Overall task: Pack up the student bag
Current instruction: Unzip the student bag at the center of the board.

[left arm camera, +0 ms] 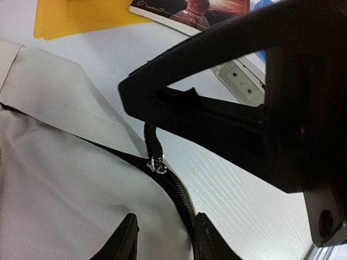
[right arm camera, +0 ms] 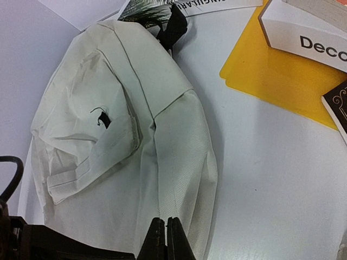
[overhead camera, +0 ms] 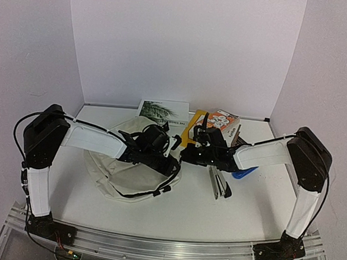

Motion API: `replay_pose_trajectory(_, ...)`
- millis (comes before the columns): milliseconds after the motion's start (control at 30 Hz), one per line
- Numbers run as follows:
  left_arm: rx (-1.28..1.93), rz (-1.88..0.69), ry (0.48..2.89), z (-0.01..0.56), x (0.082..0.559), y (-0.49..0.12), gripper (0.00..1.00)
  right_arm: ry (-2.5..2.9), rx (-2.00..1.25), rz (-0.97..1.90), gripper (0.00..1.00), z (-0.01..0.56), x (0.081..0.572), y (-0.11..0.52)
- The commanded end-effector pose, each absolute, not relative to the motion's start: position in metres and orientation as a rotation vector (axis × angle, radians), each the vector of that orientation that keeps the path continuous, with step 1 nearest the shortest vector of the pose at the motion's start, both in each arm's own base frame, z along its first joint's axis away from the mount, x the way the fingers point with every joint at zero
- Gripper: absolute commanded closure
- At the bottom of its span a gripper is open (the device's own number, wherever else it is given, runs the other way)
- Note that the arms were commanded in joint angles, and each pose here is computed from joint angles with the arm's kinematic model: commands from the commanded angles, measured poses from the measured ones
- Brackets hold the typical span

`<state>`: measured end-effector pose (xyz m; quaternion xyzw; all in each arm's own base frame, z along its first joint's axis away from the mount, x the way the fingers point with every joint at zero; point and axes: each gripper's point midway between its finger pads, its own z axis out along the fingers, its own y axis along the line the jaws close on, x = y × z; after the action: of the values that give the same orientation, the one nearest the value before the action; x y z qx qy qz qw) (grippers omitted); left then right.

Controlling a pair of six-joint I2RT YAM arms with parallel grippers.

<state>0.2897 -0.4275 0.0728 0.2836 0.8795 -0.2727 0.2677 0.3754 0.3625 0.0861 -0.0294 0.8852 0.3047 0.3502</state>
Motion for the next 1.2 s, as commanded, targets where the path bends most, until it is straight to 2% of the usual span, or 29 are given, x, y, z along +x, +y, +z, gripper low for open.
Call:
replay_pose_trajectory(0,0.764,-0.788,2.326,0.078,0.29,-0.436,0.69,2.244,-0.055,0.828,1.0,0.106,0.377,0.362)
replay_pose_trajectory(100,0.759,-0.815,2.326,0.078,0.286,-0.435,0.88,2.244,-0.051,0.904,1.0,0.114,0.371,0.368)
replay_pose_trajectory(200,0.756,-0.853,2.312,0.081,0.282,-0.435,0.99,2.242,-0.042,0.942,1.0,0.117,0.368,0.369)
replay_pose_trajectory(733,0.84,-1.056,2.289,0.103,0.243,-0.434,1.0,2.235,-0.181,0.996,1.0,0.115,0.374,0.396)
replay_pose_trajectory(1000,0.863,-1.032,2.26,0.119,0.236,-0.443,1.0,2.234,-0.182,0.976,1.0,0.105,0.389,0.408)
replay_pose_trajectory(1167,0.74,-0.88,2.332,0.115,0.248,-0.434,1.0,2.239,-0.144,0.942,1.0,0.1,0.394,0.403)
